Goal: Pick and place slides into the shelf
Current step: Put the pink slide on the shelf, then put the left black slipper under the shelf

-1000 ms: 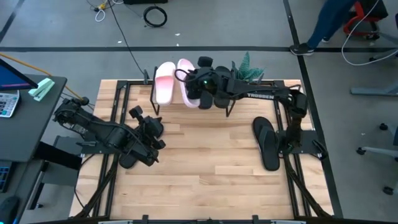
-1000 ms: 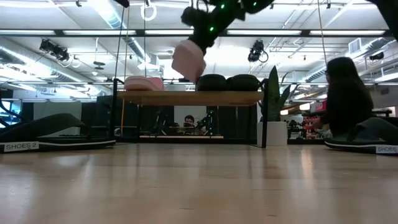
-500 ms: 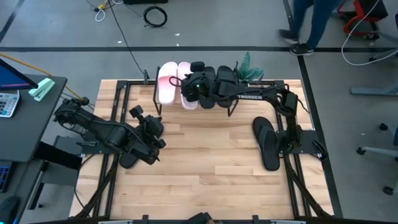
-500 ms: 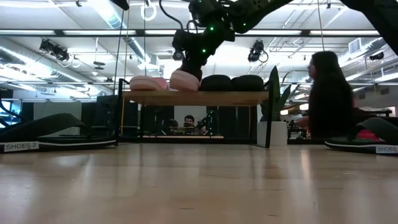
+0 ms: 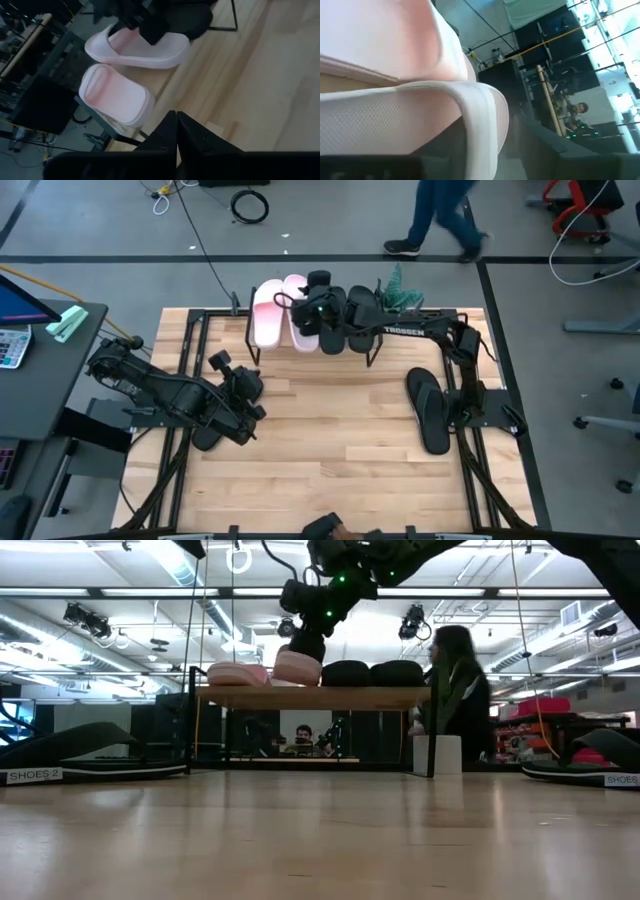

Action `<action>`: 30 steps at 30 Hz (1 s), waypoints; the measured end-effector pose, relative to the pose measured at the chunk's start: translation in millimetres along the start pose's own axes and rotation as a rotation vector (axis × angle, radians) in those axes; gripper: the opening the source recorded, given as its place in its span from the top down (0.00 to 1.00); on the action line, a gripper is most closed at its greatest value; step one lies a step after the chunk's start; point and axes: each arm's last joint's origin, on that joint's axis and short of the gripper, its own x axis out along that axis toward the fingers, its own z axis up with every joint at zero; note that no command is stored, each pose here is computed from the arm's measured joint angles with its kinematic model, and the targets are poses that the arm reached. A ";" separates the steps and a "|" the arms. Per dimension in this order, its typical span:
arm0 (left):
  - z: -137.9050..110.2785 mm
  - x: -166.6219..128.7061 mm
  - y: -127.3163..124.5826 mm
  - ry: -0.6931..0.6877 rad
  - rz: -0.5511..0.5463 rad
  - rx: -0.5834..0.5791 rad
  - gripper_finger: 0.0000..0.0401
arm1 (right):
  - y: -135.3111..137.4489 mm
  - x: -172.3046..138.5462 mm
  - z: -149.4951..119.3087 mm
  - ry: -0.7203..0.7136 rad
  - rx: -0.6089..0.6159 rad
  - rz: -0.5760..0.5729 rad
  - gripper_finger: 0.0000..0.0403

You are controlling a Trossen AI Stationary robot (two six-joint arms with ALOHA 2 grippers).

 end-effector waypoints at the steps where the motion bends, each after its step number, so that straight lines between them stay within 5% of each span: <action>1: -0.2 0.0 -0.2 0.005 -0.005 0.000 0.97 | -1.5 1.4 -1.8 -0.003 0.014 0.006 0.58; 13: -0.6 0.0 -0.5 0.016 -0.017 0.001 0.95 | 2.5 6.9 -21.9 0.039 0.025 0.200 0.49; 20: -0.6 0.0 -0.5 0.016 -0.017 0.002 0.98 | 4.3 -2.5 -12.1 0.075 -0.007 0.123 0.49; 30: -2.0 -0.1 -2.0 0.067 -0.069 -0.030 0.94 | 4.7 -93.7 38.2 0.037 -0.042 0.095 0.54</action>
